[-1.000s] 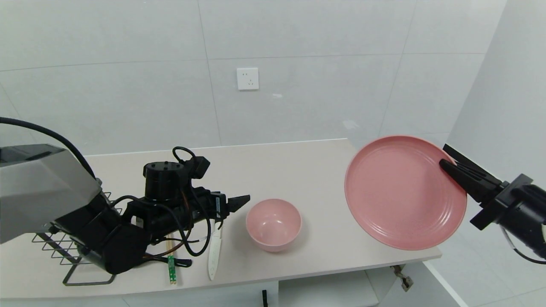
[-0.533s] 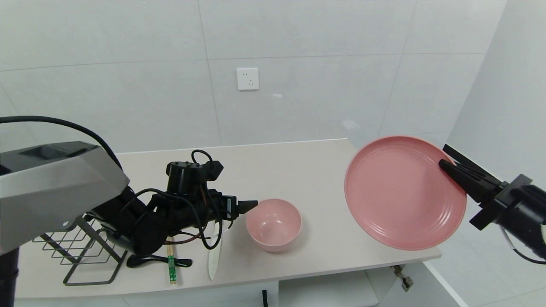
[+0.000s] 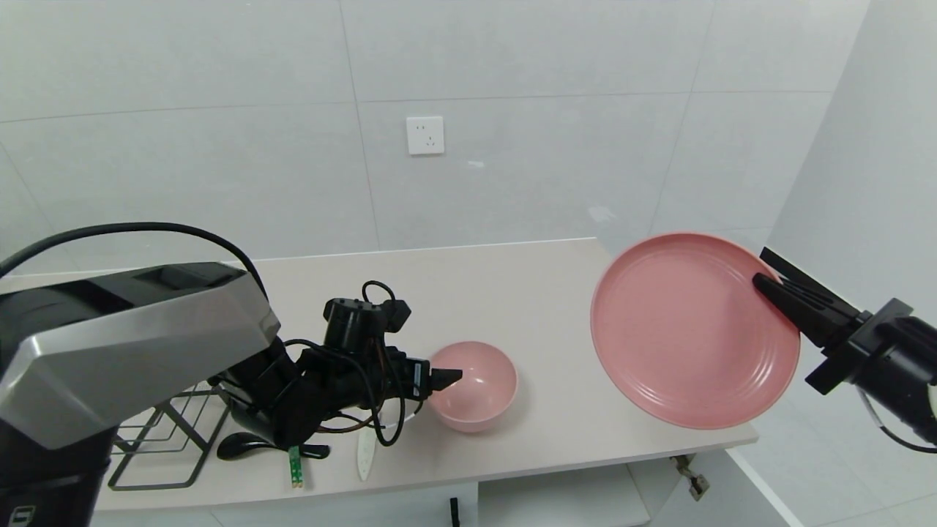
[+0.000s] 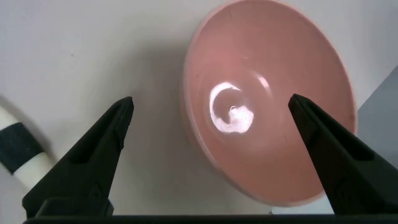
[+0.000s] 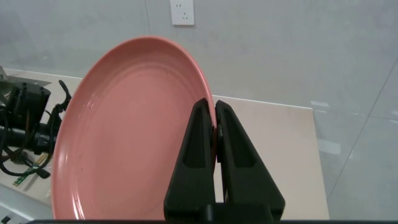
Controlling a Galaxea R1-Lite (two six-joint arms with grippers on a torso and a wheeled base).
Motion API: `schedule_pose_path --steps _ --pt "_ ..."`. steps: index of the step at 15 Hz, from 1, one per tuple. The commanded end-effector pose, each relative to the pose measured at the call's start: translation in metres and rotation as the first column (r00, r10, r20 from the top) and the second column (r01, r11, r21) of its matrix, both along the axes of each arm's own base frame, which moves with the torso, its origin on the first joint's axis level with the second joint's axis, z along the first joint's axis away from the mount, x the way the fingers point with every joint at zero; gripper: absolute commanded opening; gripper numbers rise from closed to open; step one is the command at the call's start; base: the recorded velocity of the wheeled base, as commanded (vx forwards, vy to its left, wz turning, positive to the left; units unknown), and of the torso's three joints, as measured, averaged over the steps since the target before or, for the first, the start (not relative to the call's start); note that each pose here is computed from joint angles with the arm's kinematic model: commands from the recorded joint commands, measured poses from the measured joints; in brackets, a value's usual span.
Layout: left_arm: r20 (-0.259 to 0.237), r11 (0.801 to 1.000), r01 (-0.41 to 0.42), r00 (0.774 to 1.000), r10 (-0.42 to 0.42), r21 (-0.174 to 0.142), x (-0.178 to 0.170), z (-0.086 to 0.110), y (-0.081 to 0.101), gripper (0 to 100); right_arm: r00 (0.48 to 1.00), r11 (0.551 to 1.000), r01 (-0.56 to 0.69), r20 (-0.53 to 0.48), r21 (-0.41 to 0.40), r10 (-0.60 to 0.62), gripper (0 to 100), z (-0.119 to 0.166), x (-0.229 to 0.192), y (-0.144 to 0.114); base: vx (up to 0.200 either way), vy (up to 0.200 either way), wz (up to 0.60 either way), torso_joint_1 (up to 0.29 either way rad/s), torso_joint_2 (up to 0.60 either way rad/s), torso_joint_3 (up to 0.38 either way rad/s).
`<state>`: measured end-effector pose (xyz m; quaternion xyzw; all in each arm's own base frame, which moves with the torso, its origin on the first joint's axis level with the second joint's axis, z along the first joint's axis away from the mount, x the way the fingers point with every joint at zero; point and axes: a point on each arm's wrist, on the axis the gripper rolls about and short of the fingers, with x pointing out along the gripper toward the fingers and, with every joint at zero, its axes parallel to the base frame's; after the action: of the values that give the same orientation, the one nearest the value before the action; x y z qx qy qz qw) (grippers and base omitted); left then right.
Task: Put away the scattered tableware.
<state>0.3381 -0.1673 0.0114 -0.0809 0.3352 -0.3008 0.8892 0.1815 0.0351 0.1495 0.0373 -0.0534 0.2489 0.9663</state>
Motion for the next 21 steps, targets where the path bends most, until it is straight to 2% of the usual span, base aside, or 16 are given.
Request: schedule_pose_path --steps 1,7,10,11,14,16,21 --pt "-0.015 1.0 0.004 1.0 -0.004 0.007 0.005 -0.011 -0.004 100 1.0 1.0 -0.001 0.002 0.0 0.001 0 0.0 0.0 0.0 0.0 0.0 0.0 0.0 0.0 0.0" --pt "-0.022 1.0 0.002 1.0 -0.001 0.011 0.009 -0.018 -0.009 100 1.0 1.0 -0.001 0.0 0.0 0.001 0 0.0 0.001 0.0 0.0 0.0 0.0 0.0 0.0 0.0" --pt "-0.052 1.0 0.008 0.999 -0.006 0.026 0.007 -0.022 -0.011 100 1.0 1.0 -0.001 0.0 0.0 0.001 0 0.0 0.001 0.0 0.0 0.0 0.0 0.0 0.0 0.0" --pt "-0.059 1.0 0.01 0.998 -0.008 0.03 0.006 -0.024 -0.012 0 1.0 1.0 -0.001 0.0 0.0 0.001 0 0.0 0.001 0.0 0.0 0.0 0.0 0.0 0.0 0.0" --pt "-0.064 0.999 0.019 0.998 -0.017 0.034 0.003 -0.023 -0.016 0 1.0 1.0 -0.001 0.002 0.0 0.001 0 0.0 0.0 0.0 0.0 0.0 0.0 0.0 0.0 0.0" --pt "-0.045 0.999 0.009 0.999 -0.008 0.034 0.003 -0.016 -0.015 0 1.0 1.0 -0.001 0.002 0.0 0.001 0 0.0 0.0 0.0 0.0 0.0 0.0 0.0 0.0 0.0" --pt "0.059 1.0 -0.027 0.998 0.026 0.008 0.003 0.022 -0.005 0 1.0 1.0 -0.001 0.001 -0.001 0.001 0 0.0 0.0 0.0 0.0 0.0 0.0 0.0 0.0 0.0"
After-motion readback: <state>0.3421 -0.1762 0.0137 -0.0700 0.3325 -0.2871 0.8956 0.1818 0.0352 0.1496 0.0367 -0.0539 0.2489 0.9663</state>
